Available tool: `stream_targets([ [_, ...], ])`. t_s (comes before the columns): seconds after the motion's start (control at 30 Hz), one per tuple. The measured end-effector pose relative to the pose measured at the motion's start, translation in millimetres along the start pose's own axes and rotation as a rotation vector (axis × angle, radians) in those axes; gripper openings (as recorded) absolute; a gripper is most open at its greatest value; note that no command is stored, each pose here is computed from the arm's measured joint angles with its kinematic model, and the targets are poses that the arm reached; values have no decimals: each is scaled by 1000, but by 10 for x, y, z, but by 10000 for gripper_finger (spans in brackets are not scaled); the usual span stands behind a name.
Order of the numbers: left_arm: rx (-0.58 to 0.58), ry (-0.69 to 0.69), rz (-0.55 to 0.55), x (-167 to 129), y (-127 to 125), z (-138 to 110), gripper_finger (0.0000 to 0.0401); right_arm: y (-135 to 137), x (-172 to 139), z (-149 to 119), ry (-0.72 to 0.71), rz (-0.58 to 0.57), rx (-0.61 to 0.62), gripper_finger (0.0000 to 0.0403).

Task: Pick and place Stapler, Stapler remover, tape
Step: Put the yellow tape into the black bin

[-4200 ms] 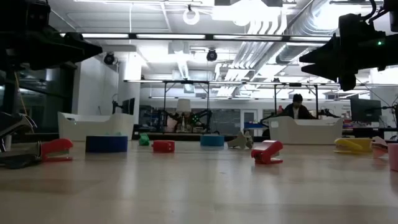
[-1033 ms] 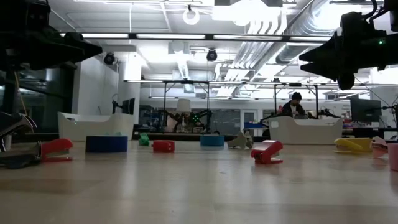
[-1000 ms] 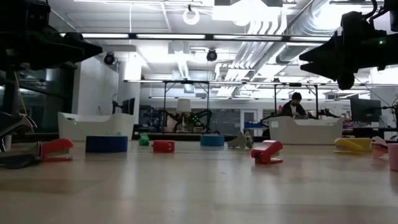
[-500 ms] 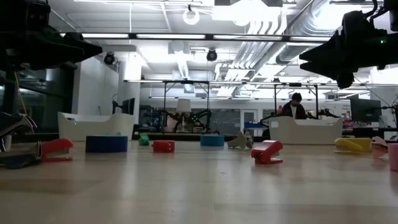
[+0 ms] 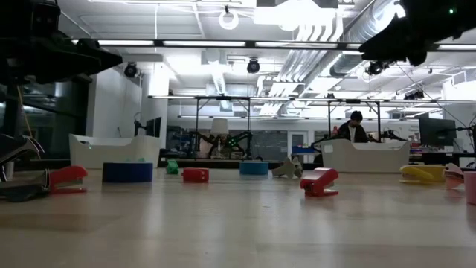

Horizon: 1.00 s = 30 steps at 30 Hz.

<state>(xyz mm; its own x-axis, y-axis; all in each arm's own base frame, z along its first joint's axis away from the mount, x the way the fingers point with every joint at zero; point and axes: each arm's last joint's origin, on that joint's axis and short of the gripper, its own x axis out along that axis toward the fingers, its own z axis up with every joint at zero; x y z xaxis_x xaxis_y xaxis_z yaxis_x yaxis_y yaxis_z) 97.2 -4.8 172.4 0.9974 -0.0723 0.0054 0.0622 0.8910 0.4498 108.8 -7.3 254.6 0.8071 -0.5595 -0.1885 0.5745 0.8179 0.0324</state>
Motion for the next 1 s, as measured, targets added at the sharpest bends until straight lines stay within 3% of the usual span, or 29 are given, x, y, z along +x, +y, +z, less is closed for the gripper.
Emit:
stream_targets([
  [0.2,0,0,0,0,0,1,266,44,2,243,156,-55,-46,167],
  [0.37,0,0,0,0,0,1,266,97,33,330,367,-45,-52,167],
  [0.57,0,0,0,0,0,0,266,76,138,321,634,-148,27,167],
  [0.77,0,0,0,0,0,0,266,63,325,237,849,-145,68,167],
  [1.0,0,0,0,0,0,1,266,2,593,62,1049,-252,34,167],
])
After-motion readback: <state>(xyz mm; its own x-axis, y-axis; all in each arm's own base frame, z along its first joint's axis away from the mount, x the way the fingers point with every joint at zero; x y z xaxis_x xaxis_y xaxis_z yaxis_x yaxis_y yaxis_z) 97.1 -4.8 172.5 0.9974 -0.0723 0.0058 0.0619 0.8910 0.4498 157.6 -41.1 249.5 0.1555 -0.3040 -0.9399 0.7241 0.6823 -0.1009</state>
